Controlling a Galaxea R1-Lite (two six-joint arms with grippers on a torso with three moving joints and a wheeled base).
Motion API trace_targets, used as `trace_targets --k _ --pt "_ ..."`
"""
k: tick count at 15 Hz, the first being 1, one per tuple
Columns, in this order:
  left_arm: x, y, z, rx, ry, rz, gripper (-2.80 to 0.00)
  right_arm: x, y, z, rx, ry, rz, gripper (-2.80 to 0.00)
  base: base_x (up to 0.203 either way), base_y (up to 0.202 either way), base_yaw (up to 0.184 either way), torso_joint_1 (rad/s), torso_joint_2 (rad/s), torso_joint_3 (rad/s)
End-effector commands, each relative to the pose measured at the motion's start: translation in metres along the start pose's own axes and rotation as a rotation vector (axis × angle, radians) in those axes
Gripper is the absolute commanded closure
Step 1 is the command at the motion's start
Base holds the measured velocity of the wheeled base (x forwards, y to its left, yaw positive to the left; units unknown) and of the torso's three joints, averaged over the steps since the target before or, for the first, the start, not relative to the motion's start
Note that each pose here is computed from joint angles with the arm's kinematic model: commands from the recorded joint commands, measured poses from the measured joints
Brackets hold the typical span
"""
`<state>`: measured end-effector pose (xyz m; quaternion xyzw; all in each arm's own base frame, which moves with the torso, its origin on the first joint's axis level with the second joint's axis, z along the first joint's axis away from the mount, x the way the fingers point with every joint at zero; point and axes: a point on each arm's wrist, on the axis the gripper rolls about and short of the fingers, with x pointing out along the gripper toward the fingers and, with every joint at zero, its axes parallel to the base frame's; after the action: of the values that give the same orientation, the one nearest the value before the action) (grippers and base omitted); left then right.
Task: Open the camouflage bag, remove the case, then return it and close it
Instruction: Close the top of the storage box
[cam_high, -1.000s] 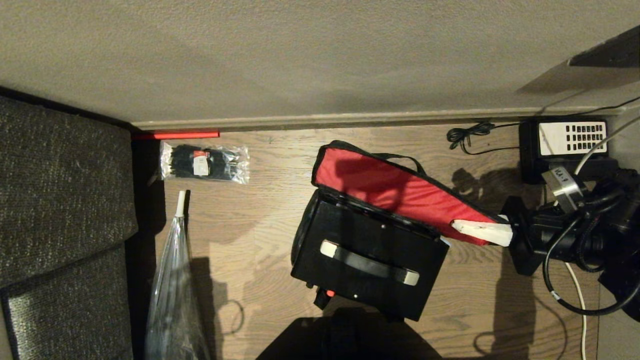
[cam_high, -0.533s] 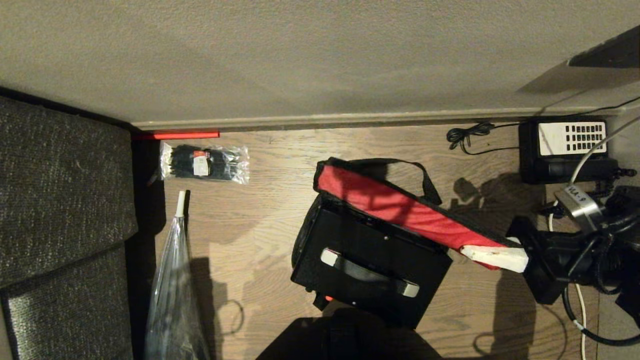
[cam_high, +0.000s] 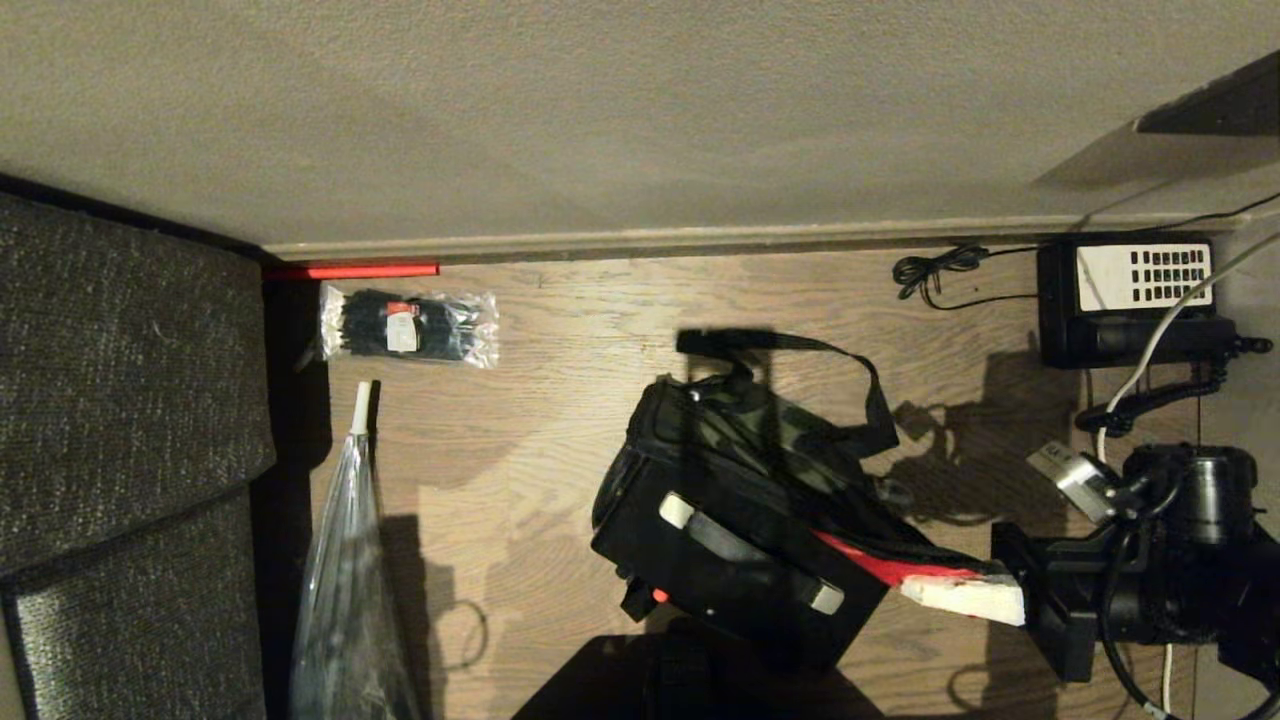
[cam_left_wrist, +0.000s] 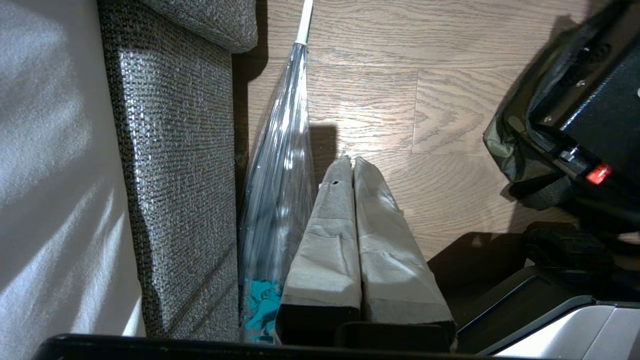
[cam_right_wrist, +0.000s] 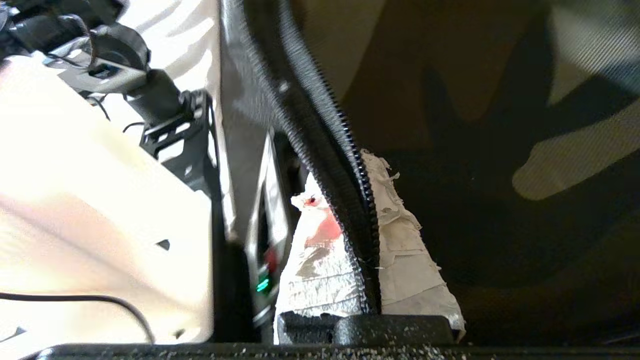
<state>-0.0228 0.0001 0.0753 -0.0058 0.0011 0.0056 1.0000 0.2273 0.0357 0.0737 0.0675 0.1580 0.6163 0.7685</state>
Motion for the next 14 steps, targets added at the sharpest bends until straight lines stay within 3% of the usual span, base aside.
trace_targets --k 1,5,6,14 --pt "0.0 0.0 -0.001 -0.001 0.001 0.001 0.0 0.005 -0.006 -0.016 0.05 0.07 -0.082 0.0 0.0 0.0 0.0 0.0 0.0 0.0" --pt "0.0 0.0 -0.001 -0.001 0.002 0.001 0.0 0.009 -0.005 -0.042 -0.018 0.238 -0.165 0.0 0.0 0.0 0.0 0.0 0.0 0.0" --pt "0.0 0.0 -0.001 -0.001 0.002 0.001 0.0 0.008 -0.004 -0.045 -0.041 0.262 -0.168 -2.8 0.0 0.0 0.0 0.0 0.0 0.0" --pt "0.0 0.0 -0.001 -0.001 0.002 0.001 0.0 0.008 0.002 -0.051 -0.034 0.293 -0.145 -2.8 0.0 0.0 0.0 0.0 0.0 0.0"
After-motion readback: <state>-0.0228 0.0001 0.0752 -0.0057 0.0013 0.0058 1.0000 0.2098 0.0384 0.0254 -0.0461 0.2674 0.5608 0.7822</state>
